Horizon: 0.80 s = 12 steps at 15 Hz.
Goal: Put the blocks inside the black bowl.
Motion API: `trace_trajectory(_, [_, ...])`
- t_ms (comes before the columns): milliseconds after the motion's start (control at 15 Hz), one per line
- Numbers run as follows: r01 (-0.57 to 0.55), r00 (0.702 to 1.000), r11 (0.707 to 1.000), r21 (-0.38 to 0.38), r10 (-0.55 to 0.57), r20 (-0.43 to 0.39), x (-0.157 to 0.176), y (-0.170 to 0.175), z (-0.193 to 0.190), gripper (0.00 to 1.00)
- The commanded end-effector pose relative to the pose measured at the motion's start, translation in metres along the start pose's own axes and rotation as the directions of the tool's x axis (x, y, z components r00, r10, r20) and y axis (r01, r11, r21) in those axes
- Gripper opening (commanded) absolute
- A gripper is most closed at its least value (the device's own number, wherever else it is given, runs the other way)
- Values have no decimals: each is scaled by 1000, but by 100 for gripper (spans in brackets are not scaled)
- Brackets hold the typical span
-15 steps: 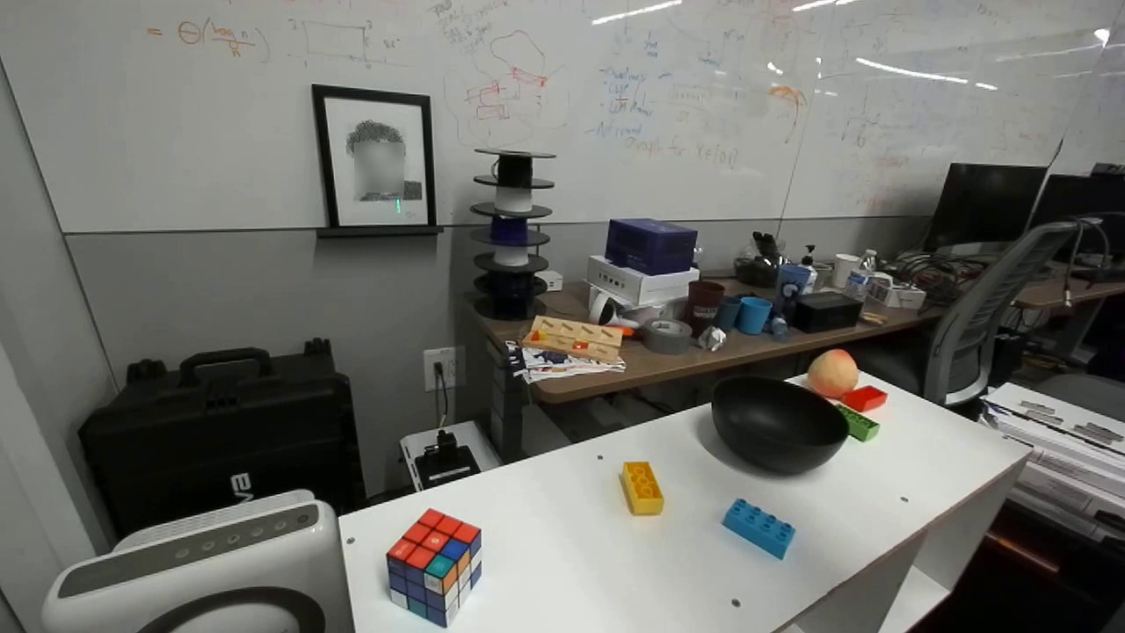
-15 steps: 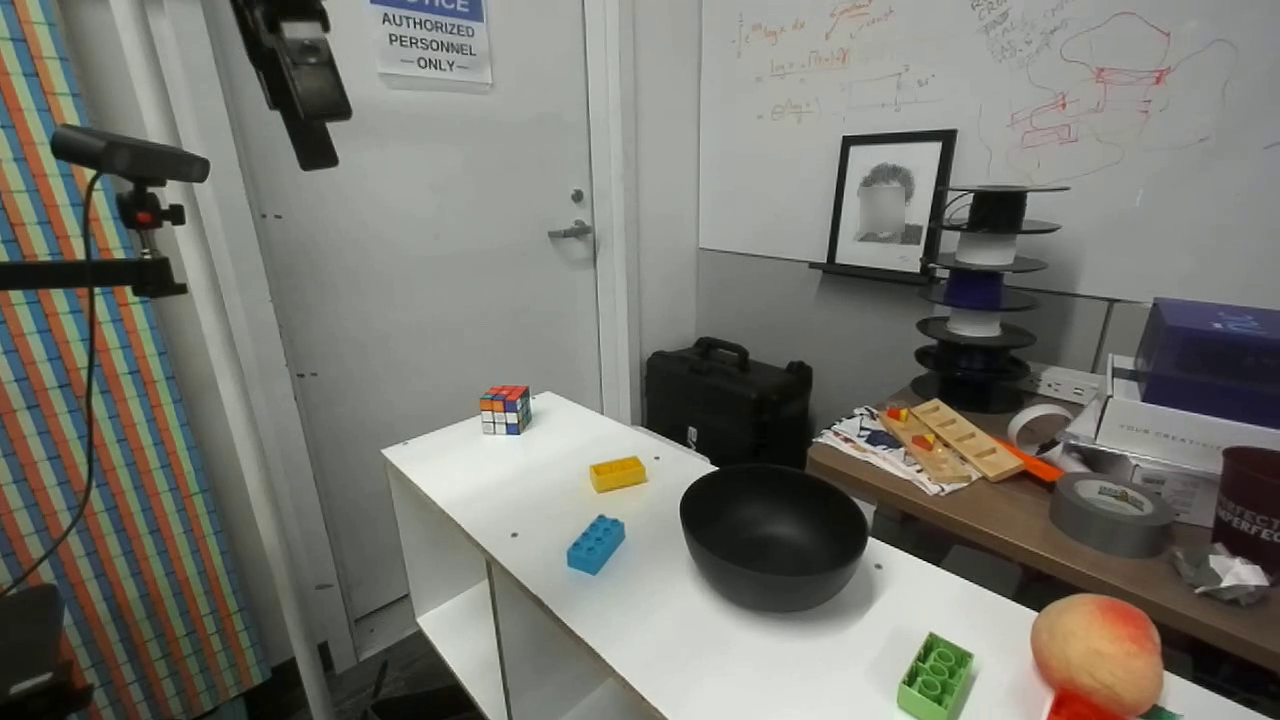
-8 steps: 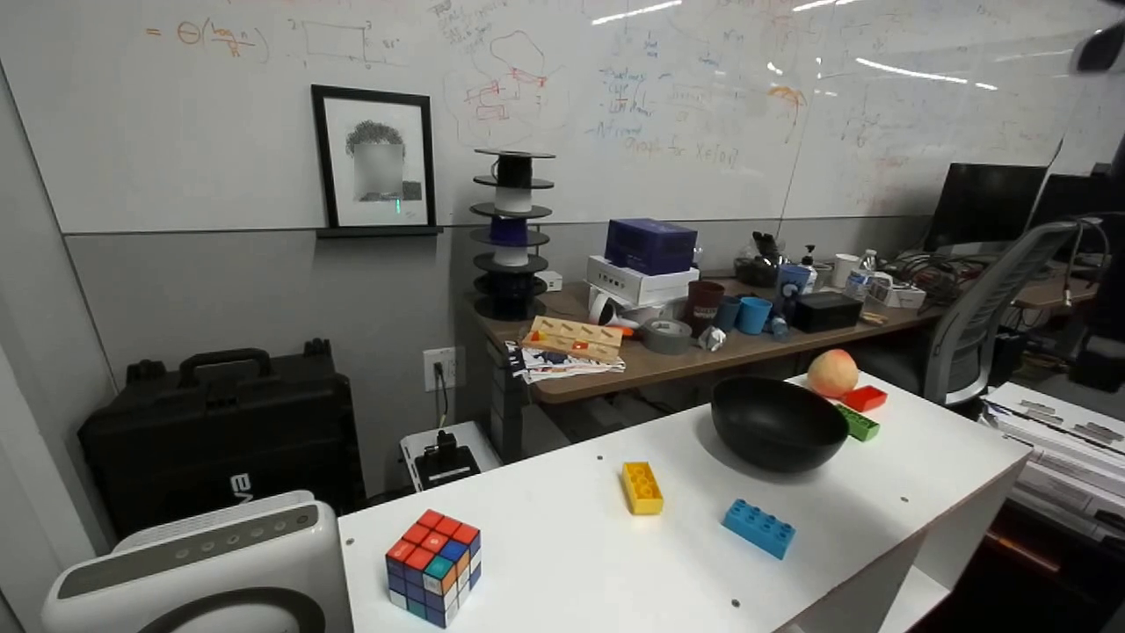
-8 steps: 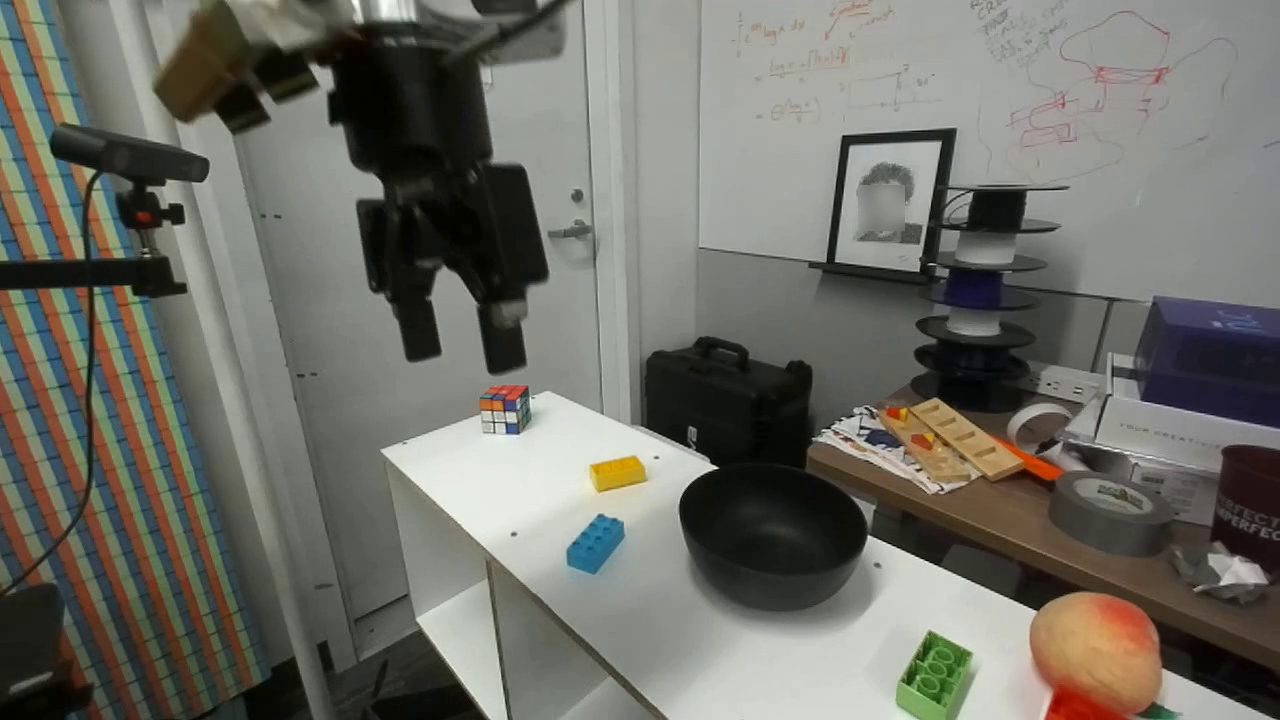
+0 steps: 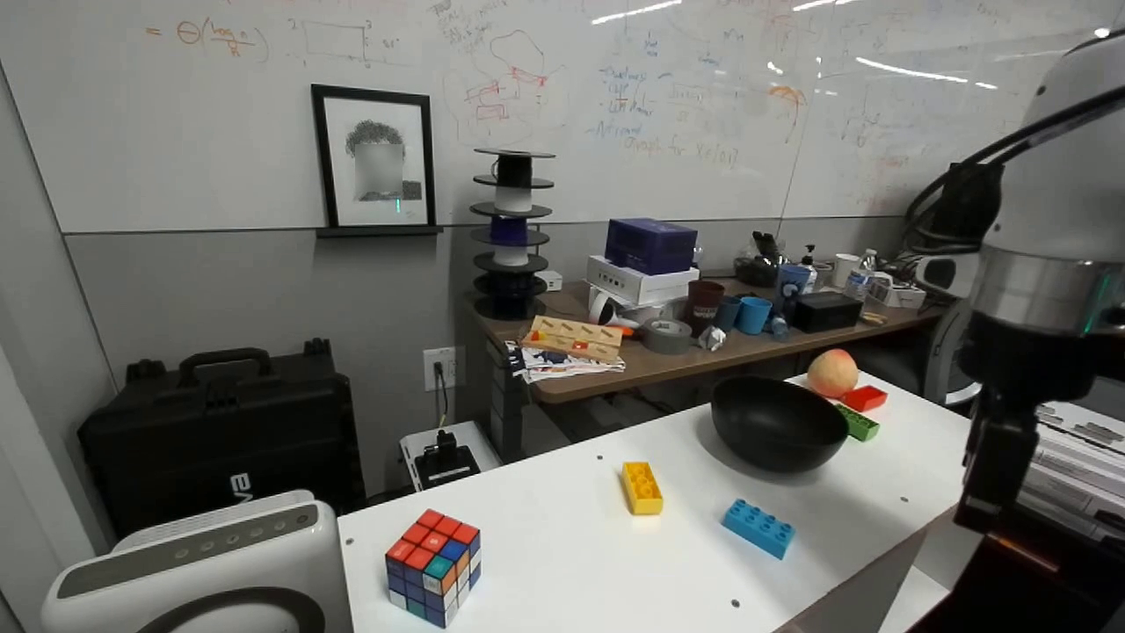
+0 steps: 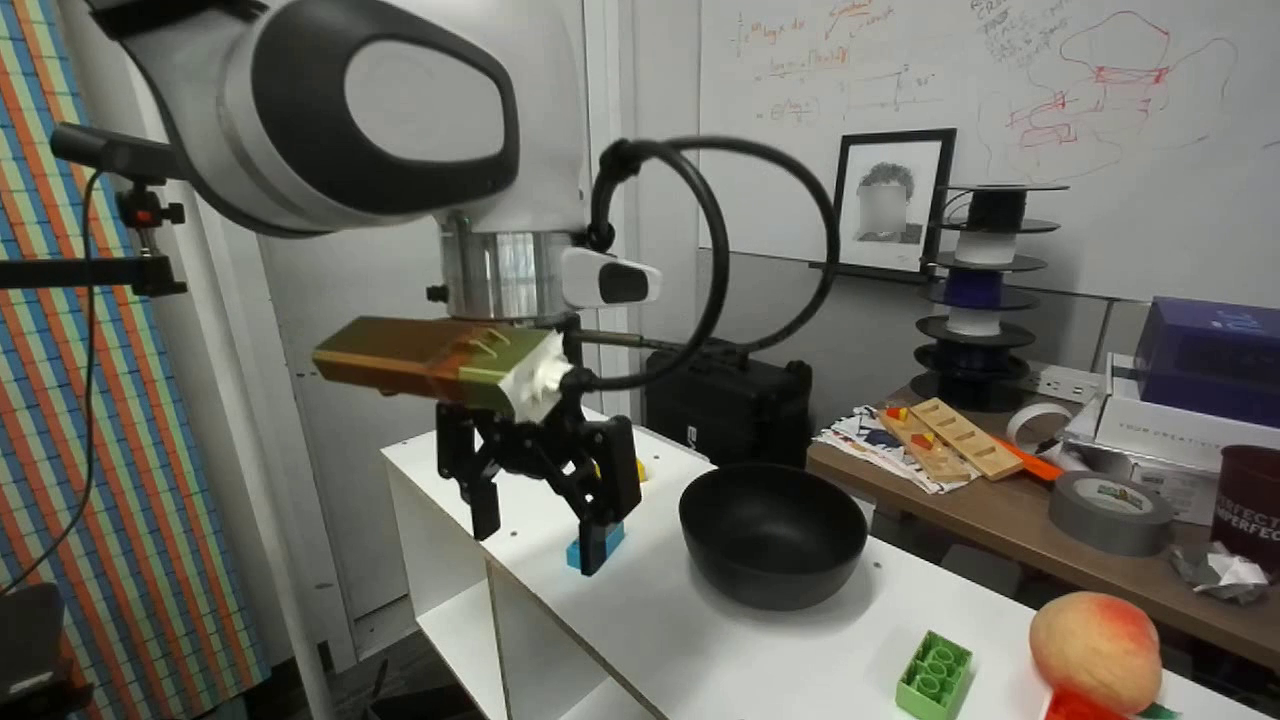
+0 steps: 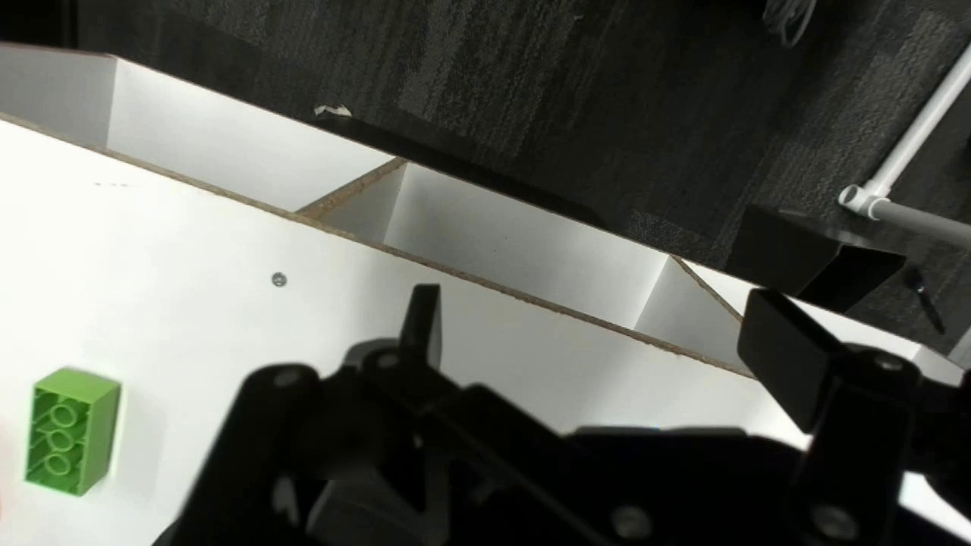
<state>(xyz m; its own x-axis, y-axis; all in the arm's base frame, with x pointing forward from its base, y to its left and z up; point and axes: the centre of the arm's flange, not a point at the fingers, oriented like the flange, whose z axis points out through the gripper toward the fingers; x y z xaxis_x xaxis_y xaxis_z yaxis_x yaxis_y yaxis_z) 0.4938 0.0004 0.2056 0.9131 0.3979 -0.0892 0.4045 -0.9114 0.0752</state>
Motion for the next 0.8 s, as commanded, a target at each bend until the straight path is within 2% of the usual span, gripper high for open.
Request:
trace_trajectory(0, [58,997,998,-21,-59,-51,36,-3,33,100])
trace_trajectory(533, [146,981,986,-79,-155,-116,95,-18,85,100])
trace_trajectory(733, [174,975,983,-60,-180,-127,118,-37,99,100])
